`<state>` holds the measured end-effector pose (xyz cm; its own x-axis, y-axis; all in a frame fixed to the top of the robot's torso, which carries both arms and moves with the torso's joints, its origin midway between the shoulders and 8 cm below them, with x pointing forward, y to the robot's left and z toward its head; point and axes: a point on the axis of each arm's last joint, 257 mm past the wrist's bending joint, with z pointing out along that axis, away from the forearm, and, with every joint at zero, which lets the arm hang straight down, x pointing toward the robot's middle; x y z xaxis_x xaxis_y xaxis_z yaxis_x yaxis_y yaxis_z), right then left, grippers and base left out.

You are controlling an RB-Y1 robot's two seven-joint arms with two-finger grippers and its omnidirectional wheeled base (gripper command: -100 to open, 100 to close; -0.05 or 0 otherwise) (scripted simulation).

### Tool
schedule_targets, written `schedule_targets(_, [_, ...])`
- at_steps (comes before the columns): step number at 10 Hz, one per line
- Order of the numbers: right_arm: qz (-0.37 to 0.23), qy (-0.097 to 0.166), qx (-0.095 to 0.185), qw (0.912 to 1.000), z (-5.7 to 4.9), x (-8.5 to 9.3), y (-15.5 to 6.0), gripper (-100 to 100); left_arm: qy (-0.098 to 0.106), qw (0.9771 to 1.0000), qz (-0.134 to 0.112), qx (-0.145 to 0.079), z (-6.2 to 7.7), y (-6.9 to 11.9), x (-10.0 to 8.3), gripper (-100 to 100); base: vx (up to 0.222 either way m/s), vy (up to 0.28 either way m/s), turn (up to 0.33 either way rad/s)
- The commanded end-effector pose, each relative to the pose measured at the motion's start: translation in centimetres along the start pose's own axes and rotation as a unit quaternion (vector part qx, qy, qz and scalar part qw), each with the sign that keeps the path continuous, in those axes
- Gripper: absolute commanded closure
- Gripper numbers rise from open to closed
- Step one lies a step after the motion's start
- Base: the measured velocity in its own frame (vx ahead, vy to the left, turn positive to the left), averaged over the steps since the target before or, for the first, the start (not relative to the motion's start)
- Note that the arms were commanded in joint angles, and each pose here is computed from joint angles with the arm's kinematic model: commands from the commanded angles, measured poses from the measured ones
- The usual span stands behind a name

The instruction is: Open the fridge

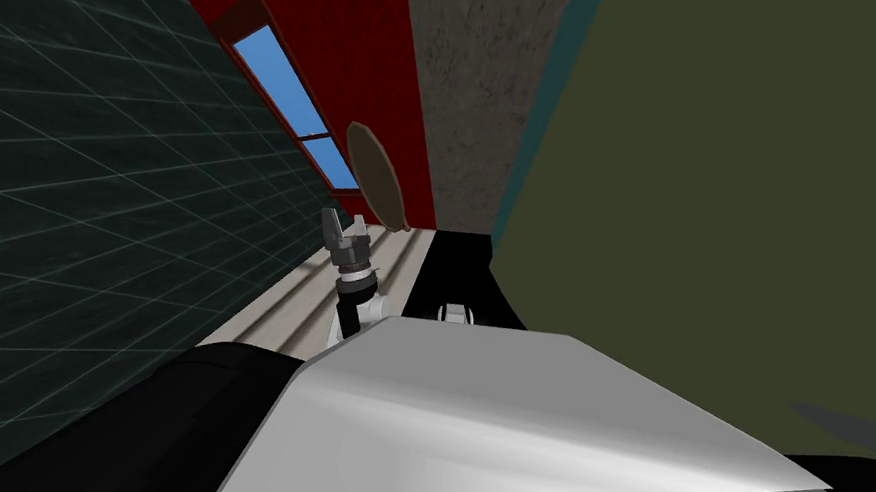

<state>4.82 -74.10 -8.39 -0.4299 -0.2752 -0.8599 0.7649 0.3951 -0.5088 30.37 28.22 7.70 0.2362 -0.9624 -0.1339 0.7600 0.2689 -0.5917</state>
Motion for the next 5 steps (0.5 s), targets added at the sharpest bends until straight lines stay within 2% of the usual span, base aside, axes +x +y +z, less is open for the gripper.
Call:
schedule_targets(1, [-0.001,0.004,0.008,1.0,-0.4,-0.4,-1.7,-100,0.0,1.0,0.0,0.0,0.0,0.0,0.0,0,0.047,0.131,-0.04])
schedule_targets(5, [-0.001,0.004,0.009,1.0,-0.9,-1.8,-3.8,-100,0.0,1.0,0.0,0.0,0.0,0.0,0.0,0,0.027,-0.036,0.004])
